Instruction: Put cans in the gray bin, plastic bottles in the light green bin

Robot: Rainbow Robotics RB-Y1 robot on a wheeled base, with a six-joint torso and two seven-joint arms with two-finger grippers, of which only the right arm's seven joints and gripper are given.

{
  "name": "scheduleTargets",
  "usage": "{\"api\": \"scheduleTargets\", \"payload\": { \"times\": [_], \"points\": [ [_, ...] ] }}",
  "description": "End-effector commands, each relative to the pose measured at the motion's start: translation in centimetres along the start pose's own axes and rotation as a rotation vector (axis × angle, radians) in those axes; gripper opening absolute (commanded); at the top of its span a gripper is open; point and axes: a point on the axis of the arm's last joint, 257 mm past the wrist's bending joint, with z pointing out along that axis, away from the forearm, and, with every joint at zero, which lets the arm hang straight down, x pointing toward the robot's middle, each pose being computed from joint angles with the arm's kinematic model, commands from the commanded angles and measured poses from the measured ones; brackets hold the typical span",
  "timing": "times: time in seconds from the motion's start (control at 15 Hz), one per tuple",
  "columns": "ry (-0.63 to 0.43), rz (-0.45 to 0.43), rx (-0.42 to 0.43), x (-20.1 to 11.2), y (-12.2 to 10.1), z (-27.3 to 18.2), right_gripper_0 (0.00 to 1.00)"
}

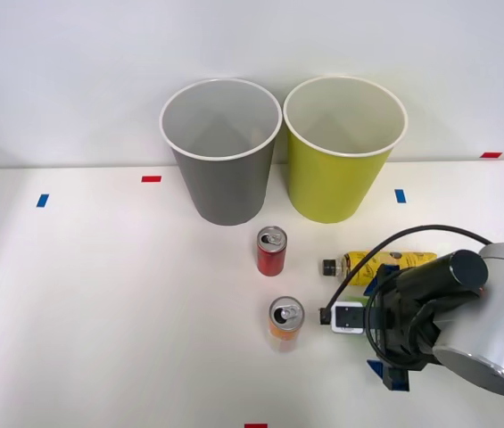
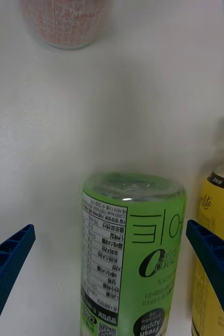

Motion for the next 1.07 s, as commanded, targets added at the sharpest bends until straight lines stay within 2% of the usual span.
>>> {"api": "scheduleTargets", "payload": {
  "times": [0.07, 0.27, 0.87, 0.93, 1.0, 1.07],
  "points": [
    [-0.028, 0.009, 0.01, -1.5, -0.5, 1.2, 1.0],
    [-0.022, 0.013, 0.042, -1.9, -1.4, 1.8, 1.0],
    [0.009, 0.002, 0.064, -0.7, -2.0, 1.7, 1.0],
    [0.01, 0.002, 0.067, -0.7, -2.1, 1.7, 0.82],
    [0.013, 0.0, 0.072, -0.7, -2.2, 1.7, 0.45],
    [0.014, 0.003, 0.073, -0.6, -2.3, 1.7, 0.13]
  ]
}}
